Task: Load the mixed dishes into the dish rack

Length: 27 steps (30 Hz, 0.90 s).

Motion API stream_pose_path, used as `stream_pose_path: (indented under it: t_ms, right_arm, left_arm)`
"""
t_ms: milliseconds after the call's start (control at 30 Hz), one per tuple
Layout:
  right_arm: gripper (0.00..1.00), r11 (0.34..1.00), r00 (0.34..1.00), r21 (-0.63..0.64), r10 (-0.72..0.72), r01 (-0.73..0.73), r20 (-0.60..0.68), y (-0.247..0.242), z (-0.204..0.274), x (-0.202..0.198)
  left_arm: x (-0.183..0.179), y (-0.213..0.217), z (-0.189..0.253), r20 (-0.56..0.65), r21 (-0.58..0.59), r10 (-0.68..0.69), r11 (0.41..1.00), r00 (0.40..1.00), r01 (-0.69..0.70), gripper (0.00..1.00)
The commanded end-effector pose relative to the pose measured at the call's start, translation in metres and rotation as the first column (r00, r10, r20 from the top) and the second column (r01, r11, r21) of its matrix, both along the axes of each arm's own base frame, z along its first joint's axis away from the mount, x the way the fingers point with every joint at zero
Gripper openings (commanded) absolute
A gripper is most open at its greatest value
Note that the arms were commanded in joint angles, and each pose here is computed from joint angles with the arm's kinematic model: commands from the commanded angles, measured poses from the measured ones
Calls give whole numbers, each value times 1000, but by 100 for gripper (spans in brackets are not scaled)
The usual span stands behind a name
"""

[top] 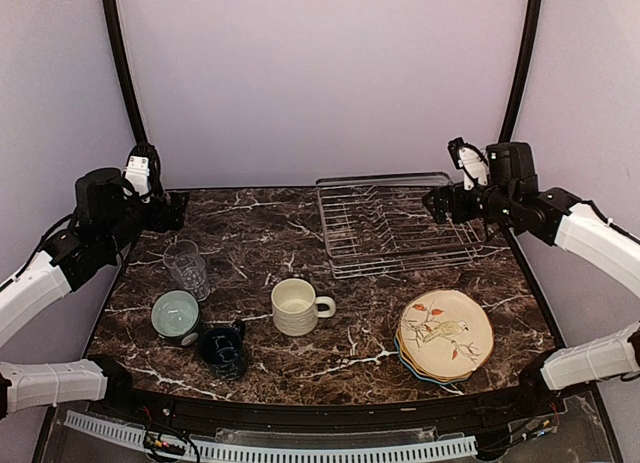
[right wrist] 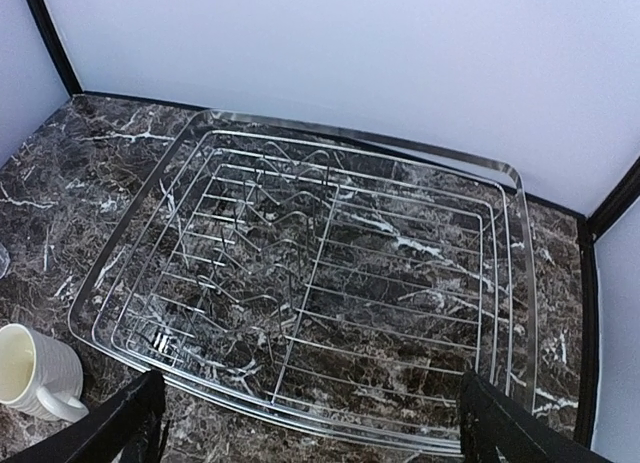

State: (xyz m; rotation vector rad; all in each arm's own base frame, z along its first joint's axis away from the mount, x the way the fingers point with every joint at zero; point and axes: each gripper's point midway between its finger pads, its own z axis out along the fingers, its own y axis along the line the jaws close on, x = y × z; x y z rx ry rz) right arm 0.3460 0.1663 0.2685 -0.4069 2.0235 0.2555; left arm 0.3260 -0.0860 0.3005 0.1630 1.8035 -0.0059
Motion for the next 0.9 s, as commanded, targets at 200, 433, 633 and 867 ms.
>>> stream_pose_path:
  t_ms: [200,433,633,867]
  right_arm:
    - [99,995,976,-41,86,-96,-200,22,-31,-24]
    - [99,953,932,-54,279,-298,-232,65,-49,-69]
    - [99,940,911,-54,311,-337,-272,78,-68,-79]
    - [99,937,903,-17,332,-350,-271,90,-72,-78]
  left_arm:
    - [3,-6,-18,-99,83,-39,995,994,47,99]
    - [-9,-43,-45,-284,95,-254,952,925,290,94]
    - [-45,-97,-66,-381,53,-483,840,788,540,97]
    - [-68,-153,-102,-544,77,-546,724,637,685,89]
